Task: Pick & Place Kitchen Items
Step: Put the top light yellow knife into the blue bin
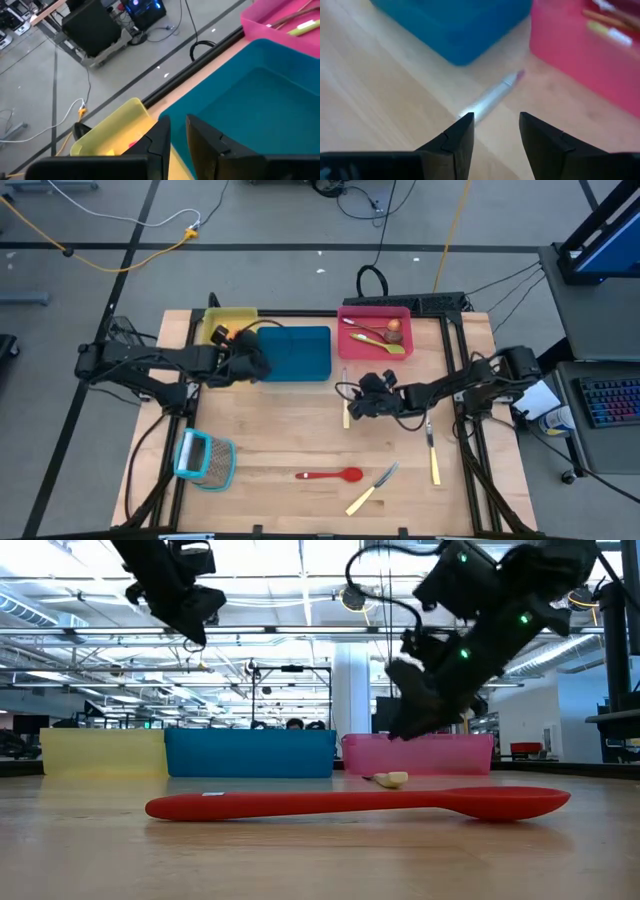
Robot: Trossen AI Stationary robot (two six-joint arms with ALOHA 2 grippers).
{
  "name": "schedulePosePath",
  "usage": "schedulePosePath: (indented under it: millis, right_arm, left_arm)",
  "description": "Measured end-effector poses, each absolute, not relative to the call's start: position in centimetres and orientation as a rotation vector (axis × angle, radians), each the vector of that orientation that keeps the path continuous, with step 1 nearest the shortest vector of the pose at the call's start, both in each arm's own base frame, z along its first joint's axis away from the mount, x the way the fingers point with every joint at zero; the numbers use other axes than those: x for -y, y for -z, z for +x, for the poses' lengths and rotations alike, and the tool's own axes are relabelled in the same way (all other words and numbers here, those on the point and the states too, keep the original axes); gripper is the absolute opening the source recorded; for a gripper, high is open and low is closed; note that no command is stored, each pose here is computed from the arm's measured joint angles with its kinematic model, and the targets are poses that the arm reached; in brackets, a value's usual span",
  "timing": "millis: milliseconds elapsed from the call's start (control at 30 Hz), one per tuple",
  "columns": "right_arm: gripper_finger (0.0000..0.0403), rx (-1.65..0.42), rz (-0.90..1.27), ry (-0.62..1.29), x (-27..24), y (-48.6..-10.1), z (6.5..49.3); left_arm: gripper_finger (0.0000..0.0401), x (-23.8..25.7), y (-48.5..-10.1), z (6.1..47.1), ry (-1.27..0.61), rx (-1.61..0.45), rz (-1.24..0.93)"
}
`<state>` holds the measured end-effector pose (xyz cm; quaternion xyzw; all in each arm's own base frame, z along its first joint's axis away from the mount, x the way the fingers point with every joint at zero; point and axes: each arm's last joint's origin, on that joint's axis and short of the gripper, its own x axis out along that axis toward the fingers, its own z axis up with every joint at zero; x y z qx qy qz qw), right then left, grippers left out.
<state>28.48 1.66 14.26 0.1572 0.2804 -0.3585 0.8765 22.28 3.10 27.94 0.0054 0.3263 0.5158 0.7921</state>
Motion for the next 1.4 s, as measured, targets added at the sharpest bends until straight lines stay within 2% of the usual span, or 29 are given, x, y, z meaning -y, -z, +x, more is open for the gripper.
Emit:
schedulePosePath:
  millis: [133,267,567,767,900,1100,1300,1400]
  right_arm:
    - [0.0153,-0.587,0.340,0.726,-2.1,-13.3,28.8]
    - [0.0153,-0.579,0.358,0.611,-2.6,-11.8,30.2]
    - [0.0153,-0.601,0.397,0.653,-2.3,-9.6,31.3]
    - [0.0150,-0.661,0.351,0.701,-1.3,-8.8,31.0]
    - [0.0118,-0.684,0.303,0.707,-1.0,-8.8,30.9]
    - [0.0031,-0.735,0.280,0.733,-0.4,-8.4,30.5]
    - [0.0030,-0.839,0.253,0.797,0.4,-8.4,29.3]
    - [0.0031,-0.827,0.225,0.822,0.5,-9.7,28.9]
  left_arm:
    - [0.0067,-2.7,-27.9,22.3,-1.097,-0.698,0.016]
    - [0.0067,-2.7,-27.9,22.3,-1.102,-0.687,0.002]
    - [0.0067,-2.5,-27.9,22.3,-1.105,-0.677,-0.014]
    - [0.0067,-2.4,-27.9,22.3,-1.103,-0.670,-0.037]
    - [0.0067,-2.4,-27.9,22.3,-1.103,-0.670,-0.037]
    - [0.0067,-2.4,-27.9,22.3,-1.103,-0.670,-0.039]
    - [0.0067,-2.3,-27.9,22.3,-1.097,-0.671,-0.037]
    - [0.0067,-2.1,-27.9,22.3,-1.089,-0.671,-0.035]
